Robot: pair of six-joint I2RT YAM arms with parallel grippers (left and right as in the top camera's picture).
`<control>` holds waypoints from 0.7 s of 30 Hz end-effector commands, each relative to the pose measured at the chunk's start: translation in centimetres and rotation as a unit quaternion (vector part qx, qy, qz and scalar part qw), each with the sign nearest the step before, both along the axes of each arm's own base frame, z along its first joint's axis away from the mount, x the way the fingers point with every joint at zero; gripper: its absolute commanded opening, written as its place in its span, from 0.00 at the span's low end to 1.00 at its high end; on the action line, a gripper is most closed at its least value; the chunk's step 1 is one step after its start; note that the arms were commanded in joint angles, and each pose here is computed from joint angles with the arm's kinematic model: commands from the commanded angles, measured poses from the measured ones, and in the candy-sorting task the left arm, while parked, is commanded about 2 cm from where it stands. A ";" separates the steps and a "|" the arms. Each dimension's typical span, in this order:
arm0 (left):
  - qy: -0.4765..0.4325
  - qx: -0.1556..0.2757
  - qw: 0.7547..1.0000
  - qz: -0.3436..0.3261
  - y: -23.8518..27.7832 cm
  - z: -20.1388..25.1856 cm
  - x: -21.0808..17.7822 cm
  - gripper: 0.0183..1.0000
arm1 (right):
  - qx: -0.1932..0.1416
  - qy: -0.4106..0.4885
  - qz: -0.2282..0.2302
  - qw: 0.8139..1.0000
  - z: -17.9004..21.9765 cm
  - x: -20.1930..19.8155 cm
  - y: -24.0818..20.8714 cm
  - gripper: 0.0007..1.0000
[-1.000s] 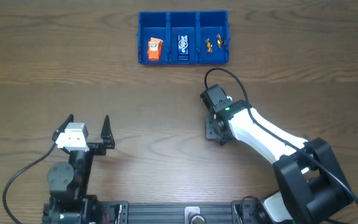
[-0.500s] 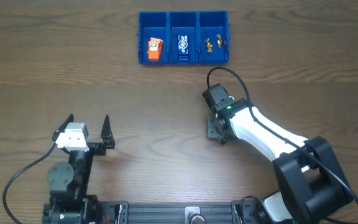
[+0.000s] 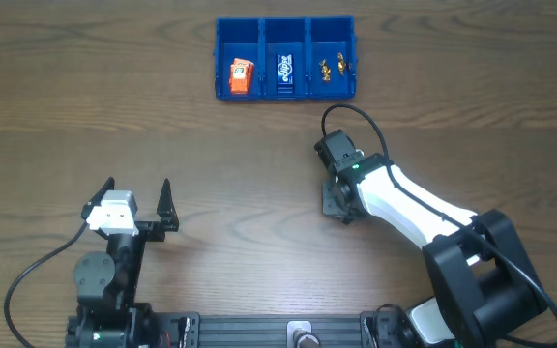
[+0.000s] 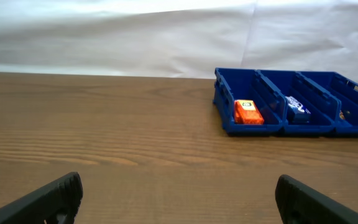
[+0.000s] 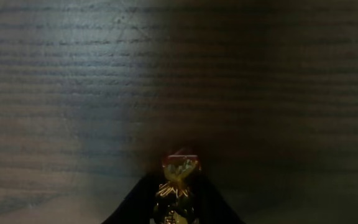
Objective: Sort Candies Into Trays
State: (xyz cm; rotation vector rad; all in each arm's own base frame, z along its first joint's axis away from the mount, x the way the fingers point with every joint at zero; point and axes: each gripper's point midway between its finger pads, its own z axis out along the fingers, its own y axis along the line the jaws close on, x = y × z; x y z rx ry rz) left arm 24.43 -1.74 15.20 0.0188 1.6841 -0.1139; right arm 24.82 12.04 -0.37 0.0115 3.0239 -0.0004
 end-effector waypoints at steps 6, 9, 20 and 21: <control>0.023 0.007 1.000 -0.008 -0.2 -1.6 -0.1 1.00 | 0.001 -0.005 -0.001 1.000 -0.2 0.4 0.2 0.13; 0.023 0.007 1.000 -0.008 -0.2 -1.6 -0.1 1.00 | 0.016 -0.044 0.029 0.998 2.6 1.5 1.7 0.13; 0.023 0.007 1.000 -0.008 -0.2 -1.6 -0.1 1.00 | 0.017 -0.259 0.014 0.966 22.7 14.4 1.2 0.13; 0.023 0.007 1.000 -0.007 -0.2 -1.6 -0.1 1.00 | 0.016 -0.275 0.014 0.961 23.9 16.5 1.3 0.14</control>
